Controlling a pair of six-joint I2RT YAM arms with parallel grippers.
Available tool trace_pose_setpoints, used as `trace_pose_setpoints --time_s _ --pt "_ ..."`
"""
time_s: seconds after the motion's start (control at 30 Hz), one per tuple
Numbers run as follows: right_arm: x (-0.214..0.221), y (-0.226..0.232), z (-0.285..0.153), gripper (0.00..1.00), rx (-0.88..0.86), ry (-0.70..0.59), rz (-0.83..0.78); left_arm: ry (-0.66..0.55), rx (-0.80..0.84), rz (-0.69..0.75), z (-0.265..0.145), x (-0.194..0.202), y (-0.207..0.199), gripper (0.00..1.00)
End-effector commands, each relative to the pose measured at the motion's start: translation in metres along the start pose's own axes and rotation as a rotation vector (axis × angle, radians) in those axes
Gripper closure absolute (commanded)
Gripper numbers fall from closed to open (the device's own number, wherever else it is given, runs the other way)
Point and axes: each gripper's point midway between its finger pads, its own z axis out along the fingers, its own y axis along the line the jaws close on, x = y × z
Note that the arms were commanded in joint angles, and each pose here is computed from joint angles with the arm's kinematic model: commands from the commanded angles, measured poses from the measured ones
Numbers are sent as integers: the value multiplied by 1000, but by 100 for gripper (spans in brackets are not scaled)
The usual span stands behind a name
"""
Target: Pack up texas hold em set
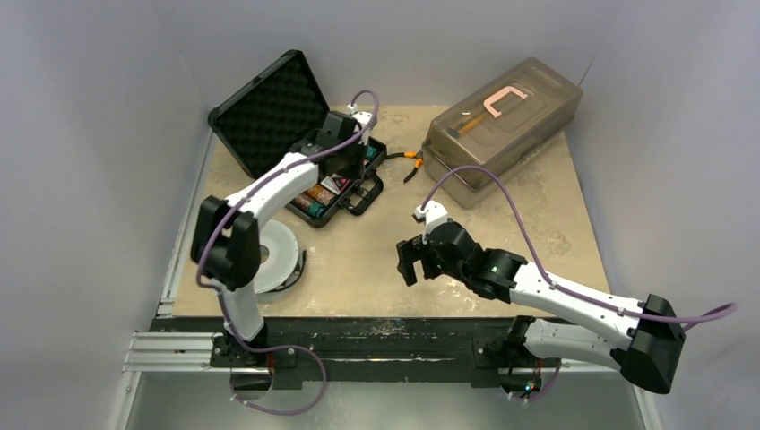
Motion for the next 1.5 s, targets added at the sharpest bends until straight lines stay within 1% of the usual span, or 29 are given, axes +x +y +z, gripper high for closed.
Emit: trace_pose_setpoints --time_s 0.0,0.13,0.23,0.33,0.67,0.97,1.3,1.33,1.47 --pt "0 -2 -8 1 -4 -12 57 -39 -206 238 30 -37 55 100" --pt "6 -2 -8 1 -8 15 55 3 -219 313 61 -48 72 100" --pt "3 2 -7 1 -22 20 54 41 -253 365 77 -51 82 100" --pt "0 5 -3 1 -27 29 47 39 -259 389 88 -54 84 100" --pt "1 8 10 1 -45 59 38 32 -228 392 101 -58 79 100" --pt "-2 9 10 1 -50 55 48 69 -175 382 116 -48 71 100" --pt "1 11 14 1 -60 70 55 112 -204 386 124 -35 78 100" --pt "0 11 15 1 -62 70 56 113 -210 385 124 -35 79 99" --pt "0 13 15 1 -69 69 61 95 -237 370 115 -45 81 76"
